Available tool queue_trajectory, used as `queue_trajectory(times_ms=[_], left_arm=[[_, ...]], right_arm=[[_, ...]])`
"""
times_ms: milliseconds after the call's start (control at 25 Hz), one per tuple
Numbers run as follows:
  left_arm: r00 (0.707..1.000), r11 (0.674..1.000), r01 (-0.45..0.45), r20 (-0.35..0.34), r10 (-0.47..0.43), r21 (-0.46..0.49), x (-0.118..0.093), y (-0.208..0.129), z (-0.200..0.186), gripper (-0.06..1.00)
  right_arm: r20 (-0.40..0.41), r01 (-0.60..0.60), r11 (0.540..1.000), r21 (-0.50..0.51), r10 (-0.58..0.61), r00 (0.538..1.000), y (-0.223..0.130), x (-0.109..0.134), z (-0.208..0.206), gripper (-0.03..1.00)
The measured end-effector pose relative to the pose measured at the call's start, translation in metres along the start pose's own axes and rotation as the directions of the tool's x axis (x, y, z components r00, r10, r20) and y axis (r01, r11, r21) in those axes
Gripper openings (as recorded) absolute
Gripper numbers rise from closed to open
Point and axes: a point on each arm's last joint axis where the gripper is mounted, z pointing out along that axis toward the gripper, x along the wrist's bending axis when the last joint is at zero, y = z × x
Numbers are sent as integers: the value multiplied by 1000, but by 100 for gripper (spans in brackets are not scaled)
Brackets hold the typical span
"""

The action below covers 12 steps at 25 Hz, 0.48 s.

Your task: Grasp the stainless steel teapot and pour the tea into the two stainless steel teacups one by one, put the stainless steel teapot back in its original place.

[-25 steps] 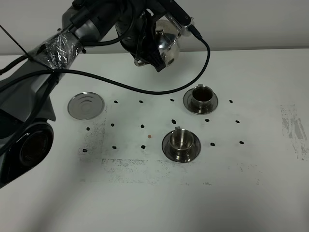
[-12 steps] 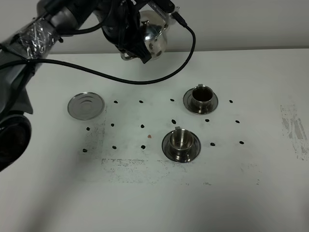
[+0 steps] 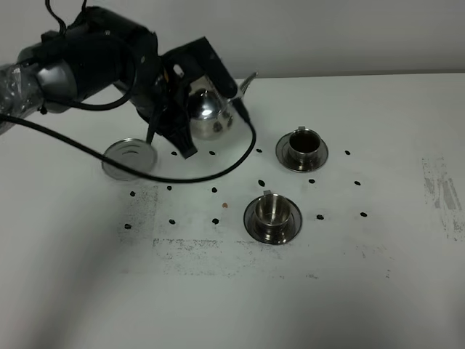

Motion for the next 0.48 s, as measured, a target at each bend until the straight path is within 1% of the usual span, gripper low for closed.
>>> queue_trajectory(times_ms=[80, 160, 280, 320, 480], left_arm=[[995, 995, -100, -1, 100, 12, -7, -9, 4, 18], [981, 981, -192, 17, 192, 27, -13, -15, 10, 18], [952, 952, -304, 26, 304, 25, -16, -17, 12, 18], [943, 943, -332, 18, 332, 15, -15, -16, 12, 18], [890, 890, -456, -16, 456, -16, -14, -12, 12, 18]], right_arm=[[0, 0, 1000, -1, 0, 1000, 0, 0, 0, 23], [0, 0, 1000, -1, 0, 1000, 0, 0, 0, 23], [0, 0, 1000, -1, 0, 1000, 0, 0, 0, 23], [0, 0, 1000, -1, 0, 1000, 0, 0, 0, 23], [0, 0, 1000, -1, 0, 1000, 0, 0, 0, 23]])
